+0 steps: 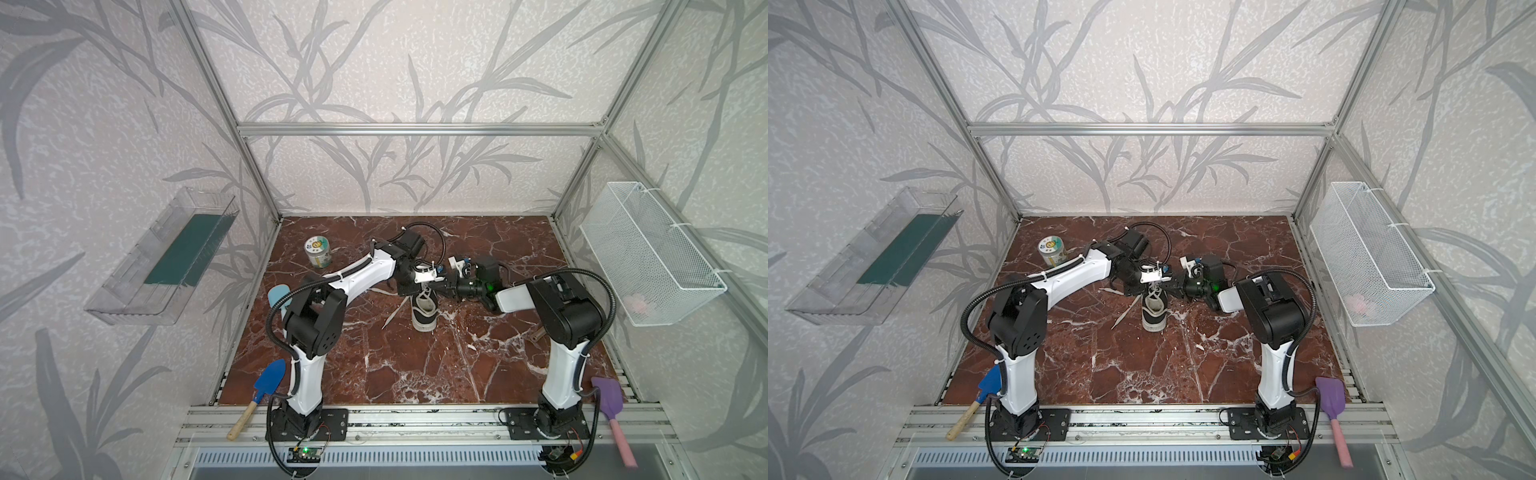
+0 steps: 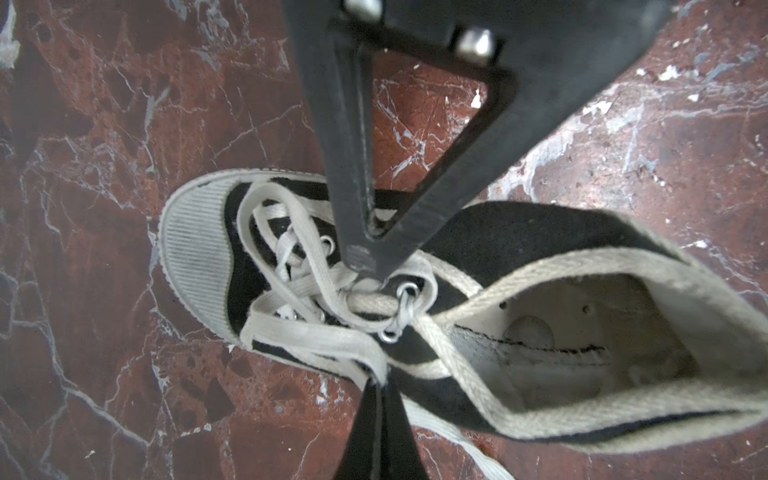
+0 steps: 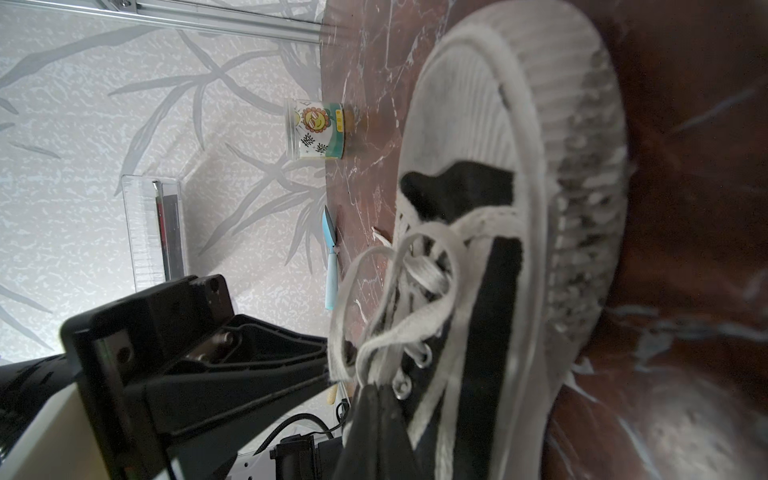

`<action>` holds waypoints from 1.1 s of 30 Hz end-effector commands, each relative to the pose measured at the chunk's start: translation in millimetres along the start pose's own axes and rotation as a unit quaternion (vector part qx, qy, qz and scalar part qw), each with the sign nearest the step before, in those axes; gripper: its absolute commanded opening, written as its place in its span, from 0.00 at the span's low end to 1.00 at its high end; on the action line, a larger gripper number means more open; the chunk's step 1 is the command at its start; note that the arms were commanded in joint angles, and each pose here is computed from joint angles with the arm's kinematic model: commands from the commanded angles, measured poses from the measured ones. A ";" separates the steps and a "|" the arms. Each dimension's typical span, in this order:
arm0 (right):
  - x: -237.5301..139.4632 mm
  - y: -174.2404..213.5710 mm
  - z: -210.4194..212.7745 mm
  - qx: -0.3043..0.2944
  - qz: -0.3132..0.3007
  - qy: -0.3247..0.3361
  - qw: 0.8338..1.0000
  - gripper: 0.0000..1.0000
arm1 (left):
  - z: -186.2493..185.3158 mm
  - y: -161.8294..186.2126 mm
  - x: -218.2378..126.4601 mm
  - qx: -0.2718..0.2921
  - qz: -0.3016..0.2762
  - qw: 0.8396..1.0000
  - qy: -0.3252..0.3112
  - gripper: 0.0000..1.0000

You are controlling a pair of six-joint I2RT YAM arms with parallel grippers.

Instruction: Tie the shoes

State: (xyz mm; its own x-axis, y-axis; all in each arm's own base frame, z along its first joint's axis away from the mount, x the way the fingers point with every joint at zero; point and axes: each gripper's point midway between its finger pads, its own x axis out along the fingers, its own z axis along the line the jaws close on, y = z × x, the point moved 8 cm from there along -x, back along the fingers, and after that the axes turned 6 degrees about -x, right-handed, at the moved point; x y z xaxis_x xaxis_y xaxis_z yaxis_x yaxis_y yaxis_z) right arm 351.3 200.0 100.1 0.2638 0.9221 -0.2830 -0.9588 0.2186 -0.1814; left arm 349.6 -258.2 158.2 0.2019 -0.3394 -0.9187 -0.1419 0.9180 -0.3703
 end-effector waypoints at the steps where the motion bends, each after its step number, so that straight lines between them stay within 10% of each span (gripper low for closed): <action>1: -8.3 -0.2 9.5 -0.018 -0.012 -0.004 1.000 0.00 | 1.8 -3.6 -13.6 0.007 -0.008 1.000 -0.009 0.00; 27: -24.4 12.7 8.4 -0.006 -0.018 0.000 1.000 0.00 | 6.5 -6.2 -10.3 -0.003 0.002 1.000 -0.006 0.00; 33: -22.3 11.2 5.7 -0.008 -0.021 -0.013 1.000 0.25 | 5.0 -6.3 -10.5 0.000 0.001 1.000 -0.001 0.00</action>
State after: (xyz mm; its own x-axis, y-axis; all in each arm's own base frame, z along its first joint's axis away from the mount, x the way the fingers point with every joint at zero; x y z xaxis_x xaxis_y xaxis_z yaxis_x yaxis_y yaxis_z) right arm 331.9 185.4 108.3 0.2895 0.9156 -0.2790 -0.9518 0.2446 -0.1850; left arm 353.0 -258.9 167.5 0.2191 -0.3338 -0.9168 -0.1488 0.9172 -0.3695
